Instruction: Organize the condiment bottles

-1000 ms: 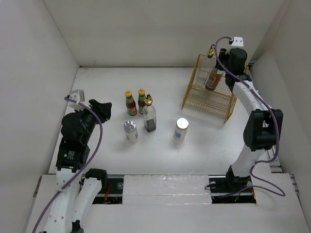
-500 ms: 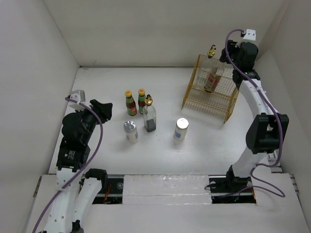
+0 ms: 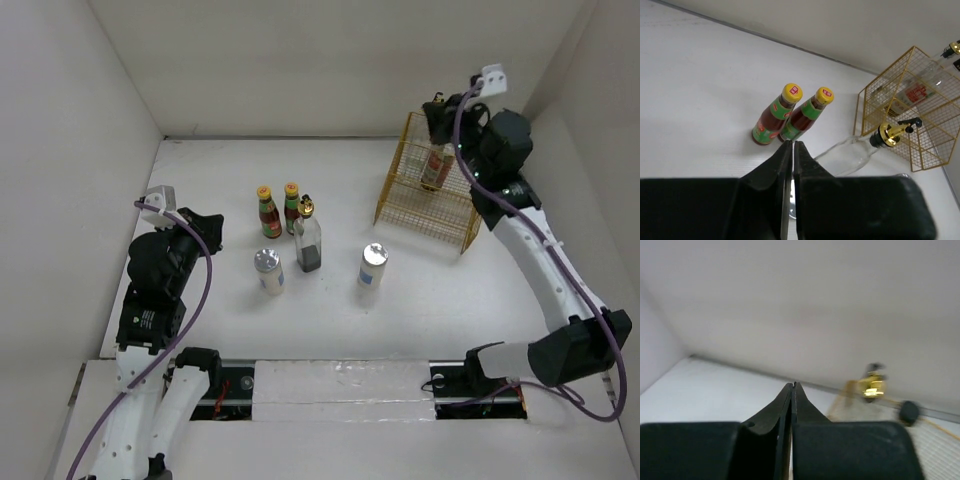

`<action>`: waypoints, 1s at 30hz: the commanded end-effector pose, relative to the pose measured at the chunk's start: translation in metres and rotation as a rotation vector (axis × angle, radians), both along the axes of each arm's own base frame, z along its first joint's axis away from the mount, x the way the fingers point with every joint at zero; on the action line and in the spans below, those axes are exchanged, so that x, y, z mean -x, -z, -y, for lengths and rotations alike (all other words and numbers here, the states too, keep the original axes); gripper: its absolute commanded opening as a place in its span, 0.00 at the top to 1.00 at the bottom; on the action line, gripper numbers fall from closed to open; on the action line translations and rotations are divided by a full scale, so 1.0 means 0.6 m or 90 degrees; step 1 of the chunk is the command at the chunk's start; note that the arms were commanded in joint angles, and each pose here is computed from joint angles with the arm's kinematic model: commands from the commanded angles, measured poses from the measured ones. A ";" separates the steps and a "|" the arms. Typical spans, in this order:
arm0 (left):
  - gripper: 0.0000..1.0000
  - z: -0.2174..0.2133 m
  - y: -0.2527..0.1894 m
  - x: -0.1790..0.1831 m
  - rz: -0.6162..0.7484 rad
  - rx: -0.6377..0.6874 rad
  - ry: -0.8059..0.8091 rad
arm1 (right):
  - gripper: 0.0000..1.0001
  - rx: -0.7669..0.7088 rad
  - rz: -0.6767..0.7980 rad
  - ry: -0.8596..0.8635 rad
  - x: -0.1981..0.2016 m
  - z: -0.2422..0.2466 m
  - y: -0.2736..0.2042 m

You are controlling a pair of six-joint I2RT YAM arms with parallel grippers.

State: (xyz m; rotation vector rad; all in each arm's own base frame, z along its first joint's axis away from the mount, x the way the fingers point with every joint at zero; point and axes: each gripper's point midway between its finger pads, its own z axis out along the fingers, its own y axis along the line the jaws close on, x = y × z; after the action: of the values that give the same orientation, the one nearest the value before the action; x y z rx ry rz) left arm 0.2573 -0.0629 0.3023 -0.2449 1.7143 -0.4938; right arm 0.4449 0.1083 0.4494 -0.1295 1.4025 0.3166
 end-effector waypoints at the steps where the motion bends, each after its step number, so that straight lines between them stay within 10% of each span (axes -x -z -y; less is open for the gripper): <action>1: 1.00 -0.010 -0.019 -0.002 0.026 -0.001 -0.019 | 0.91 0.029 -0.023 -0.215 0.066 -0.147 0.067; 5: 0.91 -0.010 -0.019 -0.002 0.026 -0.001 -0.019 | 0.34 0.110 -0.012 -0.362 0.157 -0.276 0.122; 8: 0.65 -0.005 -0.016 0.002 0.026 0.000 -0.007 | 0.15 0.165 0.007 -0.460 0.231 -0.346 0.157; 12: 0.55 -0.002 -0.020 0.002 0.032 0.002 -0.001 | 0.06 0.193 -0.009 -0.482 0.248 -0.400 0.199; 25: 0.52 0.004 -0.020 0.003 0.032 0.003 0.012 | 0.16 0.168 -0.030 -0.437 0.171 -0.498 0.261; 30: 0.52 0.004 -0.020 0.003 0.032 0.003 0.012 | 0.57 0.105 -0.024 -0.413 0.156 -0.505 0.258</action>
State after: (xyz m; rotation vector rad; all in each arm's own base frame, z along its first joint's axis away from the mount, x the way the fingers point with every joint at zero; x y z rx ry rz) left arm 0.2551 -0.0637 0.3040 -0.2390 1.7083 -0.5001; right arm 0.3407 0.4038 0.2310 -0.8741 1.5633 0.6974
